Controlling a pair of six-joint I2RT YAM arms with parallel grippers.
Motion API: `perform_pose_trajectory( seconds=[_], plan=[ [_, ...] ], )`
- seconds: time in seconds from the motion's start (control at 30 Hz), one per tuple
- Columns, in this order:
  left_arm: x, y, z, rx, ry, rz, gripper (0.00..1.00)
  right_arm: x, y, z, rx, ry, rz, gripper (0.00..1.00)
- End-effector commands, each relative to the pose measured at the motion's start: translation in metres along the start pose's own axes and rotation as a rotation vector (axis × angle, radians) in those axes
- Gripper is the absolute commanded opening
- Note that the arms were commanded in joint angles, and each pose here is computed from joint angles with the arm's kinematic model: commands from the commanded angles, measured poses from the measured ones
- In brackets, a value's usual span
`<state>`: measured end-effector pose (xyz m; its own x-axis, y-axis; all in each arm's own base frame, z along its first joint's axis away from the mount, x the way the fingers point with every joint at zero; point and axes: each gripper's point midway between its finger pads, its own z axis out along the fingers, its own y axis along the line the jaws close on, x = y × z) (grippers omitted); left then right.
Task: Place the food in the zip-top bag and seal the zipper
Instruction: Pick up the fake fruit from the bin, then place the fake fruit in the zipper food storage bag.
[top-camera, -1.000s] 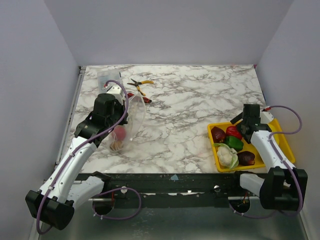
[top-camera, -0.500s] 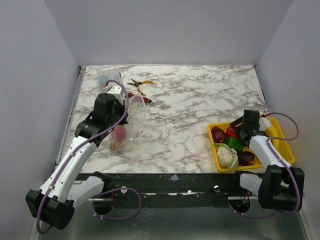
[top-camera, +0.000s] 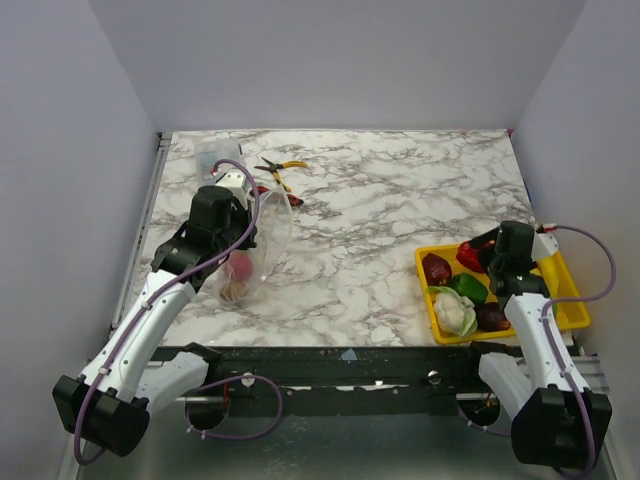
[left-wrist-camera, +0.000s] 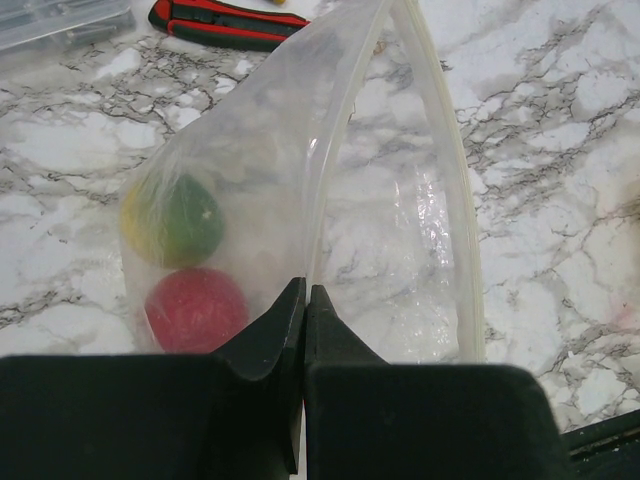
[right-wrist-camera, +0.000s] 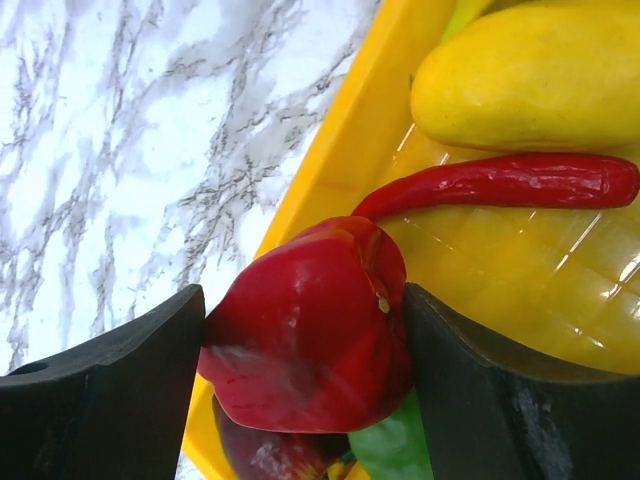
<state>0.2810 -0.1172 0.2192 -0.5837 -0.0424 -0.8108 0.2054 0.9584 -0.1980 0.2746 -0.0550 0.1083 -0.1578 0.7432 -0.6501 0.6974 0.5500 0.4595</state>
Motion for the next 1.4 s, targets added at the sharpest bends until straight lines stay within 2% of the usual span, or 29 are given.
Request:
perform_pose_trajectory(
  seconds=[0.0, 0.2, 0.3, 0.4, 0.6, 0.77, 0.87, 0.97, 1.13, 1.37],
  plan=[
    [-0.003, -0.004, -0.002, 0.021, -0.003, -0.010, 0.00, -0.019, 0.019, -0.018, -0.051, -0.002, -0.041, 0.32],
    [-0.003, -0.004, -0.003, 0.021, -0.004, -0.010, 0.00, -0.030, 0.079, -0.050, -0.328, 0.042, -0.075, 0.25],
    [-0.005, -0.003, -0.003, 0.018, -0.010, -0.010, 0.00, -0.022, 0.112, -0.062, -0.486, 0.123, -0.093, 0.23],
    [-0.005, -0.004, -0.004, 0.022, -0.009, -0.010, 0.00, 0.007, 0.150, -0.074, -0.606, 0.240, -0.164, 0.22],
    [-0.005, -0.002, -0.004, 0.011, -0.012, -0.009, 0.00, 0.100, 0.239, -0.151, -0.882, 0.350, -0.363, 0.22],
    [-0.007, 0.001, -0.006, -0.001, -0.029, -0.008, 0.00, 0.168, 0.295, -0.226, -1.078, 0.345, -0.534, 0.22],
    [-0.008, 0.002, -0.008, -0.005, -0.040, -0.008, 0.00, 0.191, 0.323, -0.264, -1.200, 0.354, -0.558, 0.22],
    [-0.010, 0.003, -0.010, -0.012, -0.053, -0.009, 0.00, 0.208, 0.340, -0.287, -1.272, 0.351, -0.588, 0.22],
    [-0.012, 0.004, -0.012, -0.015, -0.067, -0.010, 0.00, 0.233, 0.352, -0.298, -1.332, 0.352, -0.634, 0.22],
    [-0.013, 0.003, -0.012, -0.011, -0.070, -0.010, 0.00, 0.259, 0.359, -0.287, -1.345, 0.297, -0.705, 0.22]
  ],
)
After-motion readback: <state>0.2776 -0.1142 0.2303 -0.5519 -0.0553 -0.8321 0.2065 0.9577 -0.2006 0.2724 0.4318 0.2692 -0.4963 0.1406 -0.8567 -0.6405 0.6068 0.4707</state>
